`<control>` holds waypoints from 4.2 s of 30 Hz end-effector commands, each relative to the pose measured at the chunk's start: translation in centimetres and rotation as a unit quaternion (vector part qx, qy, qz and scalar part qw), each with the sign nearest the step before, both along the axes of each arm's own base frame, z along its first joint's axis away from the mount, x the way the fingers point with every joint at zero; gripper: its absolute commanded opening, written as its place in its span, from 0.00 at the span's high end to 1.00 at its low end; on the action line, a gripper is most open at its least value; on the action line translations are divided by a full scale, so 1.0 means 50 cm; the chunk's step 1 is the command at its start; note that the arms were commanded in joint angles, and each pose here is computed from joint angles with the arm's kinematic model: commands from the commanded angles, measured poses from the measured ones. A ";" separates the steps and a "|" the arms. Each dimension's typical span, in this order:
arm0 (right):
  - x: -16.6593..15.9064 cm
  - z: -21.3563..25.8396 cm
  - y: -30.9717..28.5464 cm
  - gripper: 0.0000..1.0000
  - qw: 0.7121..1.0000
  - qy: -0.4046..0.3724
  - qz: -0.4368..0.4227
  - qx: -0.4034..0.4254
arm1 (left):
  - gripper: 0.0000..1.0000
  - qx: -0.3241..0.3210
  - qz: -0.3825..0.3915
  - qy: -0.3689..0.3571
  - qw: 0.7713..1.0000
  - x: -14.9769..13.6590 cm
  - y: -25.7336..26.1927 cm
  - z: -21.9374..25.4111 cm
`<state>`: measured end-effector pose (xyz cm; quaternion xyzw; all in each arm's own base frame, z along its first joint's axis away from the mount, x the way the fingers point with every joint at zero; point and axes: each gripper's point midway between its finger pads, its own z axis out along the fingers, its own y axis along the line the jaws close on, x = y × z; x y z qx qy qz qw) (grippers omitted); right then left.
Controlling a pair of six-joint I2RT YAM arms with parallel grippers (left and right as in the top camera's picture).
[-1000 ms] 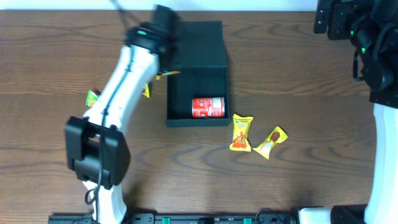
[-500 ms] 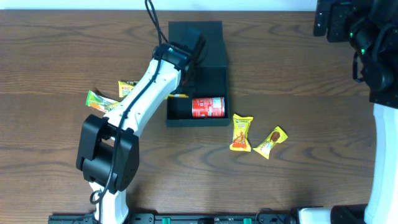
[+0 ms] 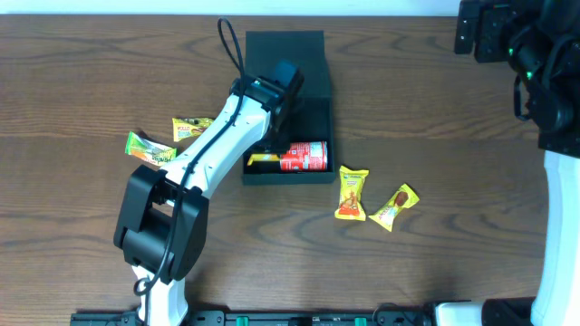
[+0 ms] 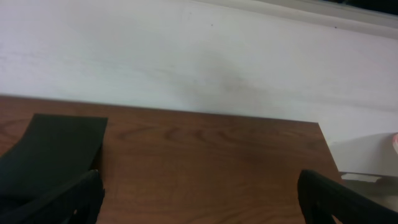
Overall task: Pack container
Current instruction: 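Carry the Le-mond packet into the box beside the can, then release the packet and withdraw the left gripper to the left, then grasp the yellow Apollo chocolate packet with the right gripper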
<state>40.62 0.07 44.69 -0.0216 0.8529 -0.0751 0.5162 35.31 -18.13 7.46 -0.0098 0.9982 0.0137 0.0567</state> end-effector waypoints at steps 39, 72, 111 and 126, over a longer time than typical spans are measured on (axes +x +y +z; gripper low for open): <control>0.002 -0.002 -0.006 0.01 1.000 0.002 -0.001 0.000 | 0.53 -0.005 -0.059 0.041 0.997 -0.039 -0.002 -0.036; 0.006 -0.004 -0.001 0.01 1.000 0.002 0.004 0.003 | 0.42 0.071 0.007 -0.128 0.989 0.103 0.044 0.184; -0.258 -0.631 0.004 0.21 0.885 0.395 -0.125 0.212 | 0.44 -0.002 0.188 -0.078 0.979 -0.056 0.351 0.097; -0.342 -0.827 0.122 0.41 0.799 0.528 -0.216 0.188 | 0.34 -0.007 0.186 -0.093 0.978 -0.040 0.349 0.088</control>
